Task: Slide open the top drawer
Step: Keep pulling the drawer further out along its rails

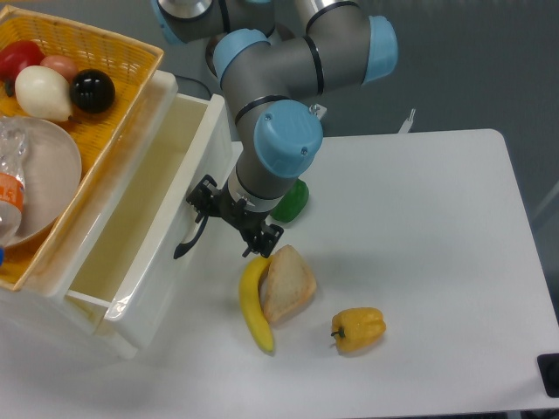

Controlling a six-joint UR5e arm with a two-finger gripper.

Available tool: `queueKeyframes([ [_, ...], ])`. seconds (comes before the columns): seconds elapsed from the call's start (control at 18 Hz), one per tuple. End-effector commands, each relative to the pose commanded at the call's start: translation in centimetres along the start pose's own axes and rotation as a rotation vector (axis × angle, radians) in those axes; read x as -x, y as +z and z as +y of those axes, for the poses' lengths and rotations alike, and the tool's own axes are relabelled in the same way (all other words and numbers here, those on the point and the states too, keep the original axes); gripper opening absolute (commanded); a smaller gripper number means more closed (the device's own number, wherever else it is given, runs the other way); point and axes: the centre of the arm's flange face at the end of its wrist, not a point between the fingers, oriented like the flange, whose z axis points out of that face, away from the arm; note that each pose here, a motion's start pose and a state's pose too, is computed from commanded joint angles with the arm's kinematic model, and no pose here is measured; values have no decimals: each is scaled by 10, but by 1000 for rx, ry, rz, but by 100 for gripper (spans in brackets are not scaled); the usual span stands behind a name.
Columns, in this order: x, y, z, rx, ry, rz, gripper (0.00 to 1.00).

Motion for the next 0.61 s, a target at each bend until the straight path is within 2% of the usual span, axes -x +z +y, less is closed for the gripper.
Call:
queueKeyframes([
  [0.61, 13, -9, 6, -13, -6, -11, 100],
])
